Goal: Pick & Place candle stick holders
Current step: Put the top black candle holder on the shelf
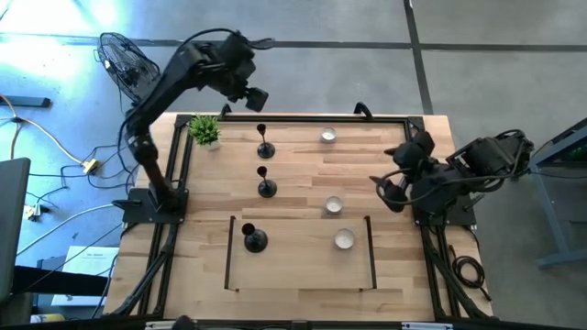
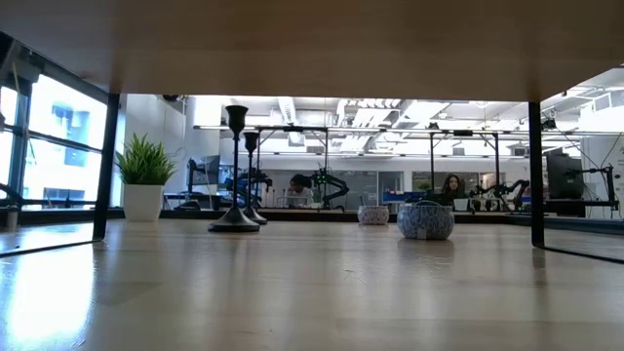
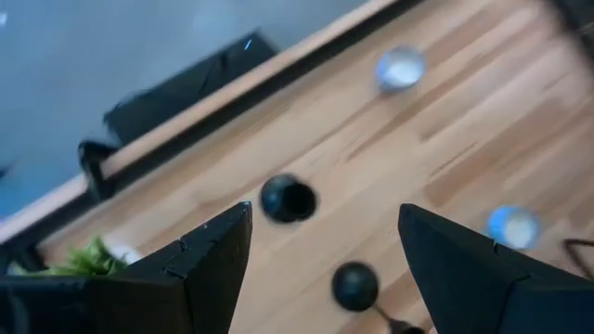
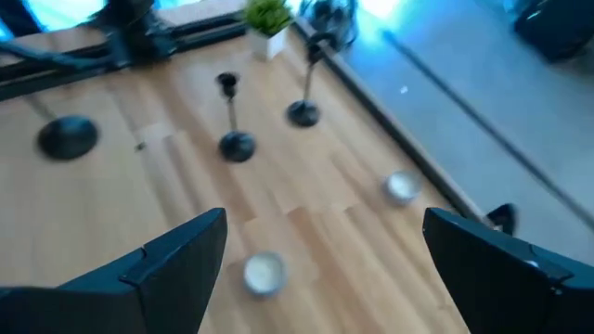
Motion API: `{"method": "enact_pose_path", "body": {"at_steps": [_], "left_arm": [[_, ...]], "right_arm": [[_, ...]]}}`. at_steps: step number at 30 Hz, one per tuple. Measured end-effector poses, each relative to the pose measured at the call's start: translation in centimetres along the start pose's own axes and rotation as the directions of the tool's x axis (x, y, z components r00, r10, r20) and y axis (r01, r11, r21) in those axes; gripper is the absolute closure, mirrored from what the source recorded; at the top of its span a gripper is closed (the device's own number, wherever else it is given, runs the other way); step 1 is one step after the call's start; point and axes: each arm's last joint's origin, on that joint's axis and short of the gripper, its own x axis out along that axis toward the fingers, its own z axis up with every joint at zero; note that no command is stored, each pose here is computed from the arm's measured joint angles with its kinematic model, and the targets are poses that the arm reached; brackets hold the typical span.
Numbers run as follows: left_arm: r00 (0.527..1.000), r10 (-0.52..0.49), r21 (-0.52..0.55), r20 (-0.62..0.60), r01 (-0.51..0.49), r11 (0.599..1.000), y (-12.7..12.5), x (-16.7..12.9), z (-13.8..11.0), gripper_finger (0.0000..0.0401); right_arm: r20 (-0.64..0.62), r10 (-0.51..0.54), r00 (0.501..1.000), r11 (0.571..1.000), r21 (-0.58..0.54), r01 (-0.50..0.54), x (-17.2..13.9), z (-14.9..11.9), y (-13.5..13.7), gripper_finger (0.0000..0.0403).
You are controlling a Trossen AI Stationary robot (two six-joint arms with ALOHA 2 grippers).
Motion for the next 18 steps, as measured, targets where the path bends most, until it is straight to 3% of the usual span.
{"method": "enact_pose_path", "body": {"at_steps": [6,11,18], "left_arm": [[0.990,0.047,0.080,-0.134,-0.036,0.996,-0.5,4.3,0.7,0.0132],[0.974,0.028,0.131,-0.227,0.002,0.991,-0.9,7.8,1.2,0.0132],[0.957,0.049,0.182,-0.286,0.004,0.983,-1.0,9.6,1.2,0.0132]], "right_arm": [[0.032,-0.035,0.999,0.999,-0.003,0.035,0.0,0.1,-0.1,0.0045],[0.066,-0.068,0.996,0.997,-0.026,0.069,0.0,0.2,-0.2,0.0045],[0.145,-0.145,0.979,0.987,-0.043,0.152,0.0,0.4,-0.4,0.0045]]}}
